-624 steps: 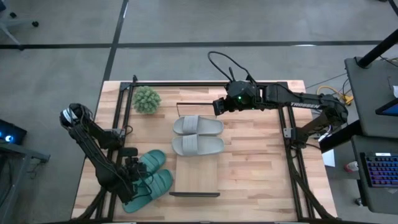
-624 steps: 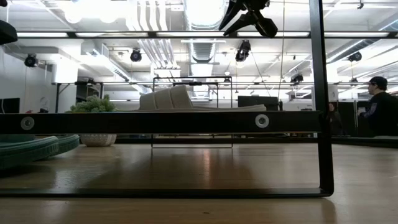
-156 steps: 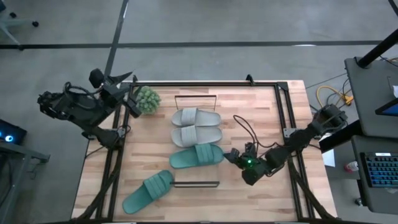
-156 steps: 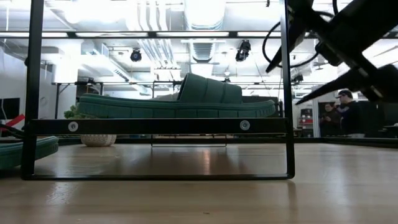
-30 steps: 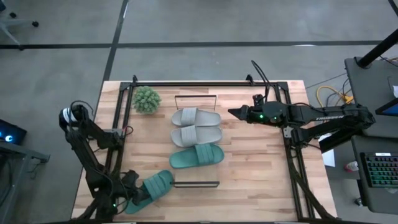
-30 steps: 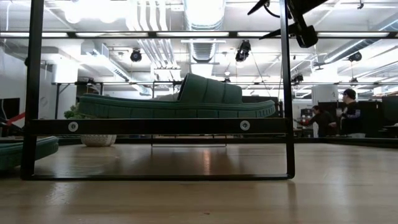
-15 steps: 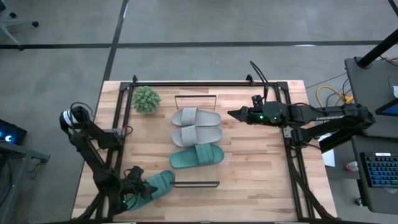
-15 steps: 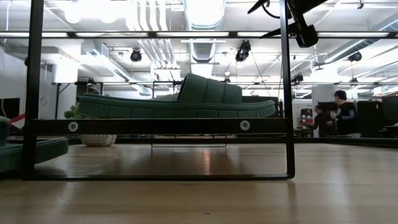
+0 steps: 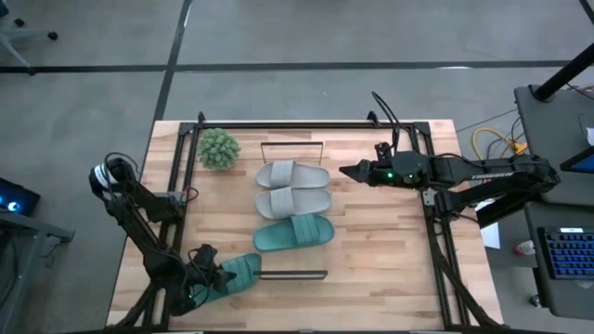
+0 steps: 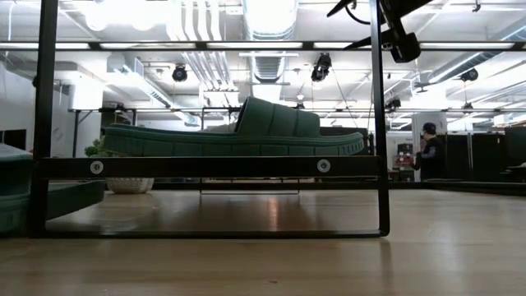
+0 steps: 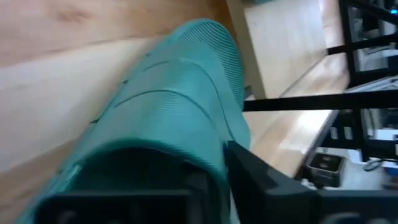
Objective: Pick and place slides into the shelf
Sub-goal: Put the green slipper on the shelf and align it with the other green slipper
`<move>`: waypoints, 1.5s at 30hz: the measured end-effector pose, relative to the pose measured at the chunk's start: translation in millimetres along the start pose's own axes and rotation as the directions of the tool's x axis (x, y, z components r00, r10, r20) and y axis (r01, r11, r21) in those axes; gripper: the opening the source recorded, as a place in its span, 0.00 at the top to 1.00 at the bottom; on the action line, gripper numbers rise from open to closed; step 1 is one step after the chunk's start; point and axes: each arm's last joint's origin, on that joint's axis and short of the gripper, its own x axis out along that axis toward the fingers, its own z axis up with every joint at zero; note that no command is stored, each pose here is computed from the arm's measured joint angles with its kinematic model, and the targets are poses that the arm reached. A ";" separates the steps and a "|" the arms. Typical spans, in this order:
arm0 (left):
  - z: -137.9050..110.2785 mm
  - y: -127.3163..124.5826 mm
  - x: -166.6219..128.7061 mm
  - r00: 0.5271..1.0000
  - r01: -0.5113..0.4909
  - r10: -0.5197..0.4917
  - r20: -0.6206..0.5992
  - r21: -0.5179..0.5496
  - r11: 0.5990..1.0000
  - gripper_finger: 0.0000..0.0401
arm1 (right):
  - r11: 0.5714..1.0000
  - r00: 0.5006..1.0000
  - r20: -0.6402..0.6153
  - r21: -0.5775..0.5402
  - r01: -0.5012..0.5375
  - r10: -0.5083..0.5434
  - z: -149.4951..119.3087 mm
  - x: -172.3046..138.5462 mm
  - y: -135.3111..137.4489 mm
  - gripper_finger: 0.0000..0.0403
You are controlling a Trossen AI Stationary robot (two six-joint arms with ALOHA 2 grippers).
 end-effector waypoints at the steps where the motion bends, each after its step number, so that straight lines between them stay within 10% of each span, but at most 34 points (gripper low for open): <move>1: -0.1 0.2 0.3 1.000 0.006 -0.006 -0.003 -0.004 1.000 0.96 | 1.000 1.000 0.000 -0.002 0.000 0.000 0.0 0.0 0.0 0.33; 31: 53.6 -12.7 -63.6 0.997 -0.050 0.052 -0.059 0.041 0.998 1.00 | 0.999 1.000 0.005 -0.038 0.009 -0.009 0.1 0.0 -0.7 0.33; 45: 98.6 -44.5 -100.5 0.977 0.166 -0.175 0.118 0.083 0.983 1.00 | 0.998 0.997 -0.054 0.001 -0.061 0.061 -5.3 14.2 5.0 0.34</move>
